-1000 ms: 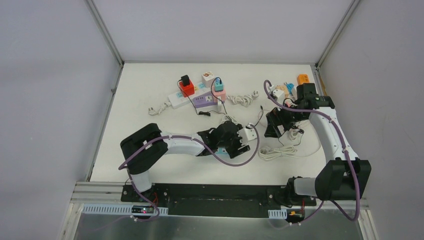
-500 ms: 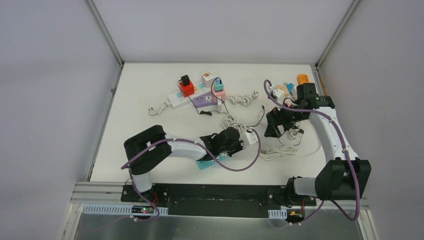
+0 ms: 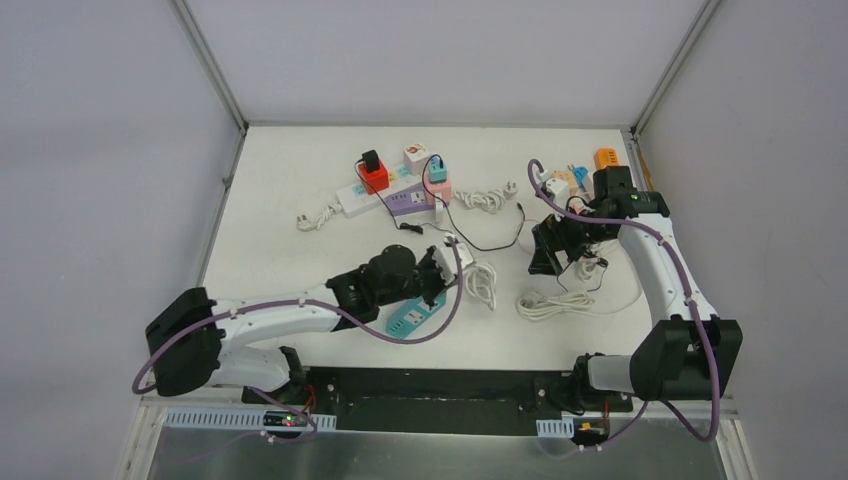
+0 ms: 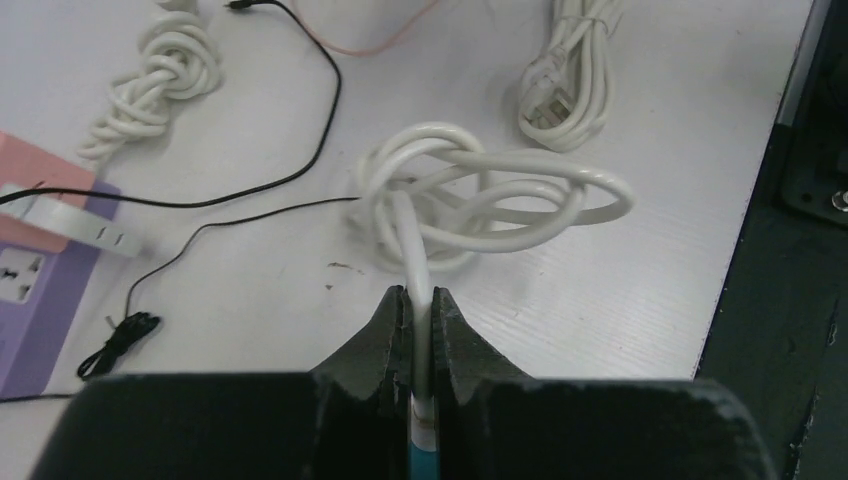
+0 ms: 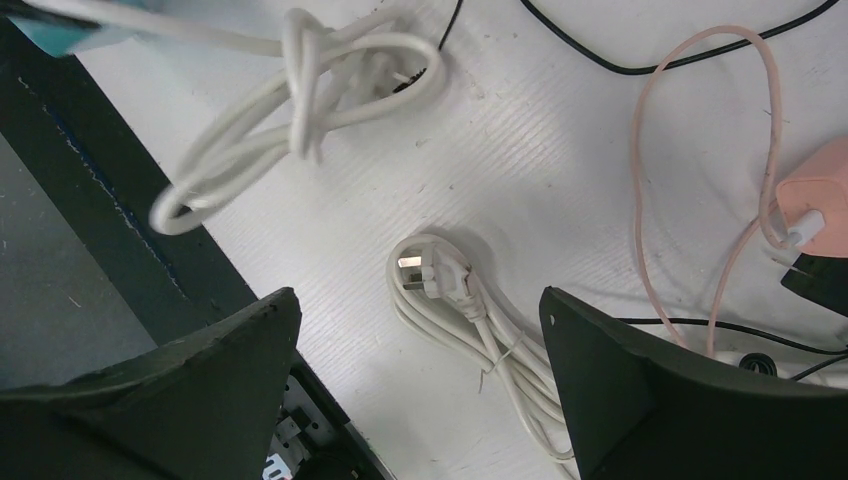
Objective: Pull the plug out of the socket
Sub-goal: Pick up the socket from the center of the board, then place the socket at the center of the board.
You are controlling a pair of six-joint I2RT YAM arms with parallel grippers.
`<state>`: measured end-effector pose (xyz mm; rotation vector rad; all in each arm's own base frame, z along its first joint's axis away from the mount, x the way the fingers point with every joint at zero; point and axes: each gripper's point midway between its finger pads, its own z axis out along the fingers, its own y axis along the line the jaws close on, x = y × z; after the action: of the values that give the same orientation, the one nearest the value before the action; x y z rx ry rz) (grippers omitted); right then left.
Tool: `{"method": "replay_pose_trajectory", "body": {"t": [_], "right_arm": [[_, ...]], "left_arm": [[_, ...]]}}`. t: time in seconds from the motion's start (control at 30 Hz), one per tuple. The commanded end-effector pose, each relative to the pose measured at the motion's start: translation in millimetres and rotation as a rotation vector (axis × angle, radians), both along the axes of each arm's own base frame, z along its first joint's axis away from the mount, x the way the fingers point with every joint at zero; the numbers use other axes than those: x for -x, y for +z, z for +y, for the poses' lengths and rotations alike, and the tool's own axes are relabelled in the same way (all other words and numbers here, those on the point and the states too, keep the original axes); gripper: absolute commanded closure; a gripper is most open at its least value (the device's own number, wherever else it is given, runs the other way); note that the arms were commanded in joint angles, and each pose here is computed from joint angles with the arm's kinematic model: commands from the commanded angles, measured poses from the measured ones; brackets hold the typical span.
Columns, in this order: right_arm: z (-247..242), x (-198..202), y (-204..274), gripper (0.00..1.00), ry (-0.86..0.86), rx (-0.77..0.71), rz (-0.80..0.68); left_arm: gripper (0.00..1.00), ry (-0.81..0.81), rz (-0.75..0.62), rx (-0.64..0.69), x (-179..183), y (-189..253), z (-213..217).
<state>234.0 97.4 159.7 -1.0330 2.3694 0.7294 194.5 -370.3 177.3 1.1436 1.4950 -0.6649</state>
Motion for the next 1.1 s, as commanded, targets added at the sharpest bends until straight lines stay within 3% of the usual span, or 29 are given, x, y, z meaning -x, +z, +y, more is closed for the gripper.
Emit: {"method": "replay_pose_trajectory", "body": {"t": [0.0,0.33,0.57,0.87,1.07], "right_arm": [[3,-5,15,0.07,0.002,-0.021,-0.04],[4,-3,17,0.07,0.008,-0.027,-0.052],[5,-1,19,0.07,0.015,-0.028,-0.061],[6,-3,13,0.07,0.026,-0.023,-0.043],[10,-3,11,0.07,0.046,-0.046,-0.03]], "left_arm": [[1.0,0.096,0.004,0.172,-15,51,33],[1.0,0.306,-0.107,0.348,-32,141,111],[1.0,0.427,-0.158,0.353,-42,177,140],[1.0,0.809,-0.24,0.372,-95,208,214],[1.0,0.934,-0.192,0.367,-134,216,251]]}}
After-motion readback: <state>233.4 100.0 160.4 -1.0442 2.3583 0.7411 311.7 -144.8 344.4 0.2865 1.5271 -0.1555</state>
